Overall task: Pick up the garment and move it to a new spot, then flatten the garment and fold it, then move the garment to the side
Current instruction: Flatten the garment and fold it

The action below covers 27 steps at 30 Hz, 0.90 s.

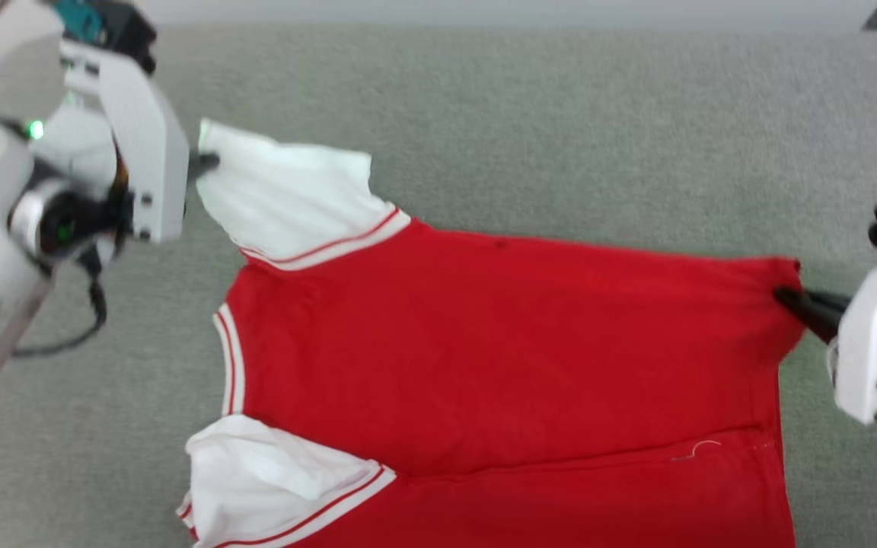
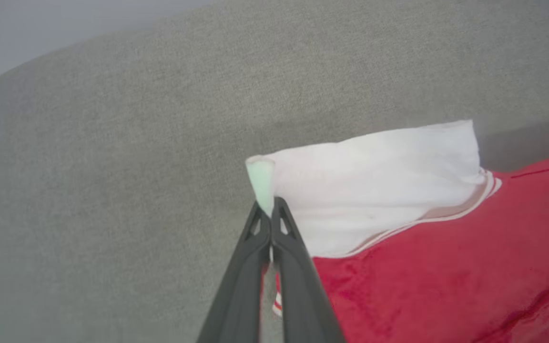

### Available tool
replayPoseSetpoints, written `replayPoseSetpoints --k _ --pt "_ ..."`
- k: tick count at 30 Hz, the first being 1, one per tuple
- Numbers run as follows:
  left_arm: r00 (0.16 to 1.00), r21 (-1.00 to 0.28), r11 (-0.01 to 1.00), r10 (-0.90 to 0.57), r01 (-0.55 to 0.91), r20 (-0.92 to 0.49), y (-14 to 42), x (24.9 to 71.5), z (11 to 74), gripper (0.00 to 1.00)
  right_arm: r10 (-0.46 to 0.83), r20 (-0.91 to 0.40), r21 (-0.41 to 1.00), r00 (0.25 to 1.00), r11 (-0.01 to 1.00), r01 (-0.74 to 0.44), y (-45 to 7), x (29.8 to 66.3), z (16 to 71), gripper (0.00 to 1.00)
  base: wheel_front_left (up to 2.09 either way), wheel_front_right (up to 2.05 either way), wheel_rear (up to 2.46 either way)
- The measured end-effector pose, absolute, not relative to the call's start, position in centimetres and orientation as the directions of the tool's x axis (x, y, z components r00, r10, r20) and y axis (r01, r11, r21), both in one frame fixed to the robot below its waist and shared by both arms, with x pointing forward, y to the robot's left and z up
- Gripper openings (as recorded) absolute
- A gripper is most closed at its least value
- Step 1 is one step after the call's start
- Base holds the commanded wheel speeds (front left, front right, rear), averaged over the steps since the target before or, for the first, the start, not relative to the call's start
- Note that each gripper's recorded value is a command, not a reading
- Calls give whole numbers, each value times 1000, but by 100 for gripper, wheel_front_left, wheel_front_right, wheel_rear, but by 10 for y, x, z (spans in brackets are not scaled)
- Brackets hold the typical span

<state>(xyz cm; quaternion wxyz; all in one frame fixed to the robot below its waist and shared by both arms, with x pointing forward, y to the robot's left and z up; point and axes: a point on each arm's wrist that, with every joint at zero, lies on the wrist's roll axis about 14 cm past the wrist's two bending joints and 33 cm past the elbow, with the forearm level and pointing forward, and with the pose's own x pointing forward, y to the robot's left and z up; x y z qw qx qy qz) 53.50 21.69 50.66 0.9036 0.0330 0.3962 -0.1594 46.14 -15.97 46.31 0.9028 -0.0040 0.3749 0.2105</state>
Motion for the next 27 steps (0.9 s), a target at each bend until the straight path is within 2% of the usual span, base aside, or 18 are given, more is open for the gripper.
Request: replayPoseSetpoints --k 9,16,27 --pt "602 -75 963 -222 260 -767 236 452 503 0 406 -694 191 595 900 -392 -156 424 458 0 0 0 0" --pt "521 -116 970 -215 215 -826 233 389 482 0 418 -734 228 535 894 -386 -152 398 443 0 0 0 0" --pt "395 -213 955 -281 206 -875 207 342 444 0 421 -768 258 482 893 -369 -149 379 428 0 0 0 0"
